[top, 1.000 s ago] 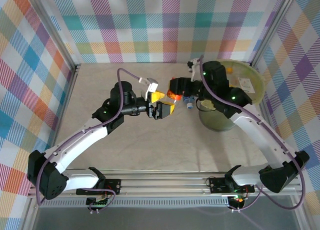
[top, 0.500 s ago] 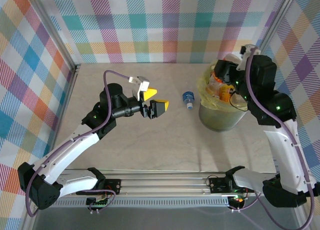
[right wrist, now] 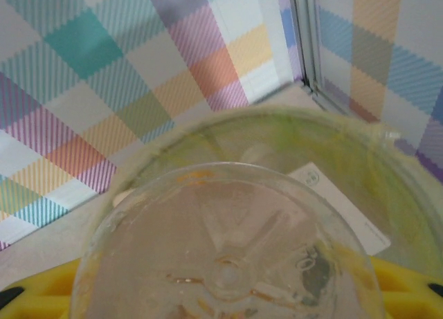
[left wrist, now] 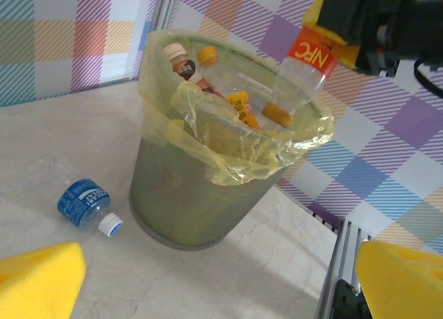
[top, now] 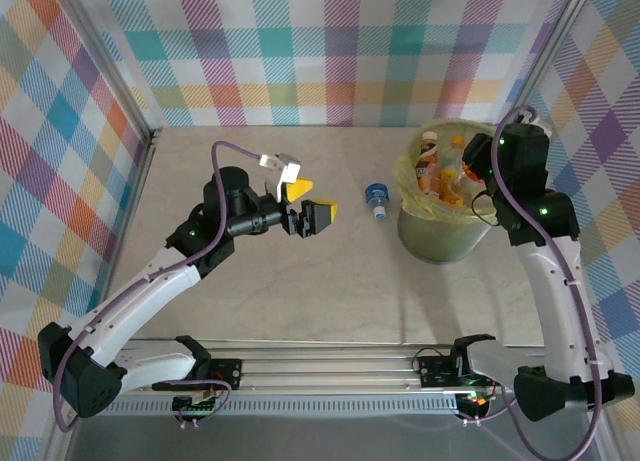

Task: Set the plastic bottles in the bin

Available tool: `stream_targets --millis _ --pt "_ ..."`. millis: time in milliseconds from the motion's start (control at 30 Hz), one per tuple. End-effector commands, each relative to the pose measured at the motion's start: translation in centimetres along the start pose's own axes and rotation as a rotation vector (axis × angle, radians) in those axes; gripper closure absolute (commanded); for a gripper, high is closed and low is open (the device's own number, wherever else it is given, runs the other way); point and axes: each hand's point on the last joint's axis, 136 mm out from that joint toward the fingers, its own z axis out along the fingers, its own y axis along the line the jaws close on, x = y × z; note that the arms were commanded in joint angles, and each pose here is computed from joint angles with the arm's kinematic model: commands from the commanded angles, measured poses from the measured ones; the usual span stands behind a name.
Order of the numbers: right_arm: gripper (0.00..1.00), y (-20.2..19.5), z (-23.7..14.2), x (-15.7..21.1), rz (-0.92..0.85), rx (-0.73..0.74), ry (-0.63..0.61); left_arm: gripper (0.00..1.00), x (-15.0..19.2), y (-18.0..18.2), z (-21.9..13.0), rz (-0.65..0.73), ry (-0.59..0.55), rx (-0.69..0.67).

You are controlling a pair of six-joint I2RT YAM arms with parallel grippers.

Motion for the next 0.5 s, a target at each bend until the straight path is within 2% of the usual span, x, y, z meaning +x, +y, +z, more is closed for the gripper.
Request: stream_targets --millis 0,267,467 --pt "0.49 0.6 0.8 -0.1 0.136 -0.064 -0.007 0.0 0.5 0.2 0.3 -0.005 0.009 -0.016" --pt "0.45 -0.4 2.2 2.6 0.209 -0.059 0.069 0.0 0.7 0.8 0.8 -0.031 0.021 -0.033" --pt "0.34 -2.4 1.9 3.4 0.177 0.02 0.061 0.0 0.7 1.1 1.3 -0.043 0.03 -0.046"
